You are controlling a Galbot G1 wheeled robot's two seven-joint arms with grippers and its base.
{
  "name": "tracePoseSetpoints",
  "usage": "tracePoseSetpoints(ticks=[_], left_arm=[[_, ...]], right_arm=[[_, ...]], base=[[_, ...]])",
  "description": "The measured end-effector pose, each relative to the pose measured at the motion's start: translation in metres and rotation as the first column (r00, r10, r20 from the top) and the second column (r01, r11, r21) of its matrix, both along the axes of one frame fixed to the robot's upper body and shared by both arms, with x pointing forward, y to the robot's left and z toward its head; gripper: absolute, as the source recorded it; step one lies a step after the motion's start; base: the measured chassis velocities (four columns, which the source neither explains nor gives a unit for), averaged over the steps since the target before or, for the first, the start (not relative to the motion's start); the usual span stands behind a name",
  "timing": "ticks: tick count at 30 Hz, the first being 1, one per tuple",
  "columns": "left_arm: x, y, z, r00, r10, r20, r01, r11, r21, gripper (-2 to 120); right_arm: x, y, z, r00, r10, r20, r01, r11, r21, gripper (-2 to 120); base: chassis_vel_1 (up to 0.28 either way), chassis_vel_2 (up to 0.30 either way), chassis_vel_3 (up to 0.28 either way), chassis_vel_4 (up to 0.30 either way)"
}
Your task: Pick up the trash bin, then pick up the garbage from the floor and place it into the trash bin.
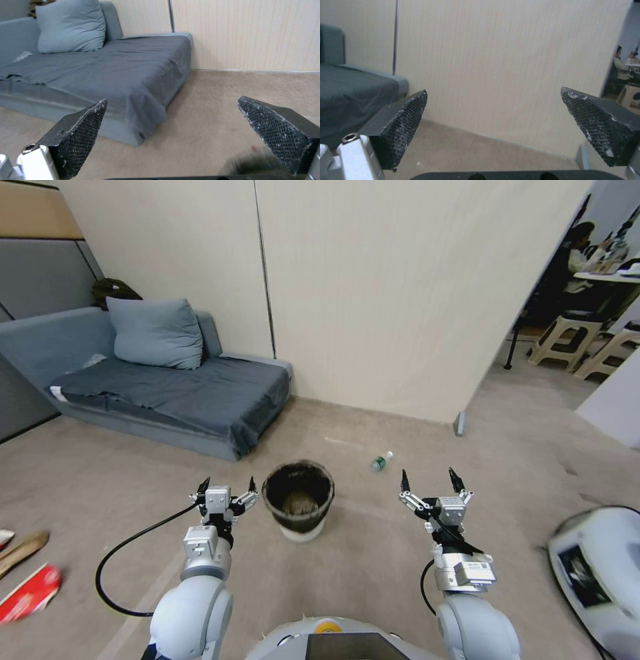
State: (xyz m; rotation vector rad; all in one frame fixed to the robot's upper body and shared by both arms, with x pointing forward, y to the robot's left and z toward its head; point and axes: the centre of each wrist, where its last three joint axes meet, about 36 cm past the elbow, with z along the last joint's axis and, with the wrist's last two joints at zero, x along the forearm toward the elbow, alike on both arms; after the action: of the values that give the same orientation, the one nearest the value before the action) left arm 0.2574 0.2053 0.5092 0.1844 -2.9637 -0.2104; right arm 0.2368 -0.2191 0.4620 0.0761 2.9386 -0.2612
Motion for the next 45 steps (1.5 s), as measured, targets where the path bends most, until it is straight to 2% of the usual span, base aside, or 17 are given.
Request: tracePoseSetpoints(ticks=[7, 11, 37, 42, 43, 45], left_arm=[[0.0003, 0.0, -0.0001, 1.0, 0.0, 0.0, 0.0, 1.0, 0.001, 100], [0.0002, -0.0007, -0.0004, 1.0, -0.001, -0.001, 0.001, 1.0, 0.0, 100], [-0.0006, -0.0016, 0.0015, 1.0, 0.0, -0.007, 0.0, 1.0, -0.002, 100], [-0.0041, -0.006, 0.0044, 0.997, 0.005, -0.074, -0.009, 0.998, -0.059, 100], [-0.0066, -0.0077, 0.0071, 0.993, 0.009, -0.117, -0.019, 0.997, -0.081, 100], [-0.0077, -0.0078, 0.0086, 0.99, 0.012, -0.137, -0.025, 0.996, -0.088, 100]], right_arm=[[0.0004, 0.0002, -0.0026, 1.0, 0.009, 0.005, -0.009, 1.0, -0.008, 100], [0.0008, 0.0004, -0.0044, 1.0, 0.013, 0.019, -0.013, 1.0, -0.012, 100], [0.0014, 0.0016, -0.007, 0.999, 0.024, 0.031, -0.023, 0.999, -0.032, 100], [0.0014, 0.0017, -0.0071, 0.999, 0.024, 0.031, -0.023, 0.999, -0.035, 100], [0.0014, 0.0017, -0.007, 0.999, 0.024, 0.03, -0.023, 0.999, -0.037, 100], [0.0014, 0.0017, -0.0068, 0.999, 0.024, 0.028, -0.023, 0.999, -0.04, 100]], base=[[-0.303, 0.303, 0.289, -0.287], [-0.112, 0.081, 0.073, -0.057], [0.018, -0.013, -0.014, 0.013], [0.0, 0.0, 0.0, 0.0], [0.0, 0.0, 0.0, 0.0], [0.0, 0.0, 0.0, 0.0]])
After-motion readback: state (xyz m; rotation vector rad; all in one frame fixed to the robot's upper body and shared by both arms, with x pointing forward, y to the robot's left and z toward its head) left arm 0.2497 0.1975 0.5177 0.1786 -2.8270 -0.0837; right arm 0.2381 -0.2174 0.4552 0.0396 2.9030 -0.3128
